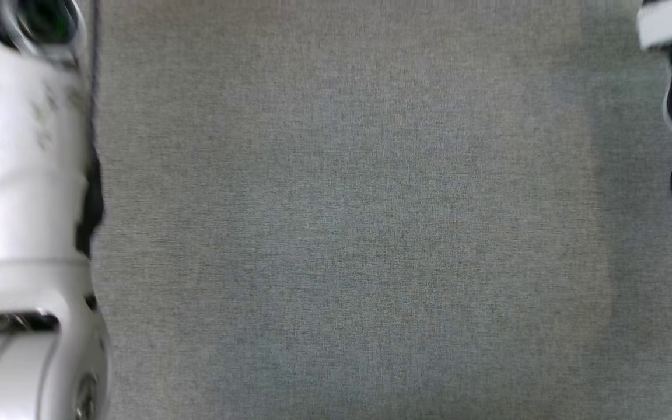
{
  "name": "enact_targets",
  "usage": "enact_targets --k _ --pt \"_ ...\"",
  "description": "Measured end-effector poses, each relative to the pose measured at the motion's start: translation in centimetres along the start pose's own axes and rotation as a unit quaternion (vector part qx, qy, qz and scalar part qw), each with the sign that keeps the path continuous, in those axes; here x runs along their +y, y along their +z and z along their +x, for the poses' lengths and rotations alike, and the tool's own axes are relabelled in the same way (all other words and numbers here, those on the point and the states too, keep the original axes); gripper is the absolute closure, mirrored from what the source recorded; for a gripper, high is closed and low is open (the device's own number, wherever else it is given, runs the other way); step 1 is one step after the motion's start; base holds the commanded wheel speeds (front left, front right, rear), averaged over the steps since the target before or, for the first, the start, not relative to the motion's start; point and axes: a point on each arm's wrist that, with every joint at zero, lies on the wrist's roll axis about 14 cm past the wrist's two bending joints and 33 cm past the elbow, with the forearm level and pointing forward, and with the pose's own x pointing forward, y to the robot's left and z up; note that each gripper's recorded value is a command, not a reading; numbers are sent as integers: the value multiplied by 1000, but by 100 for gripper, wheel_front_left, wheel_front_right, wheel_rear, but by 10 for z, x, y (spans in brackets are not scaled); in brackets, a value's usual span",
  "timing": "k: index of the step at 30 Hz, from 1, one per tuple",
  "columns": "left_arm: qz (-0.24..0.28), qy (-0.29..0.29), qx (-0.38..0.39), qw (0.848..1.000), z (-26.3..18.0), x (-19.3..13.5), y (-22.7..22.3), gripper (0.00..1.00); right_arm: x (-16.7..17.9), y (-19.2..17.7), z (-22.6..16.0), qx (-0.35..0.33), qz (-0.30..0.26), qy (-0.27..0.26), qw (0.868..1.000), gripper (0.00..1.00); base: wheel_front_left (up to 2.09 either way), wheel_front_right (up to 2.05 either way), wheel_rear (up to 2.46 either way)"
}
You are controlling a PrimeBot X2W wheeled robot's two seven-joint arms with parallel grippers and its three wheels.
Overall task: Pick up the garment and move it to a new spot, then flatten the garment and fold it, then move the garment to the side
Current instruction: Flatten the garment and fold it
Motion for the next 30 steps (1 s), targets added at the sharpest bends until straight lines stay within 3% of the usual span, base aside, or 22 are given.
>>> enact_targets --k 5,13,23,30 --pt "98 -13 106 990 -68 23 -49 100 6 -24 -38 55 3 -1 998 100 0 0 0" --pt "167 -32 169 971 -140 44 -50 100 26 -52 -93 147 -43 30 988 100 0 0 0" --pt "223 -49 190 955 -199 53 -26 100 45 -59 -142 212 -121 67 967 100 0 0 0" --pt "245 -67 208 945 -238 52 -22 100 40 -61 -173 253 -149 59 954 100 0 0 0"
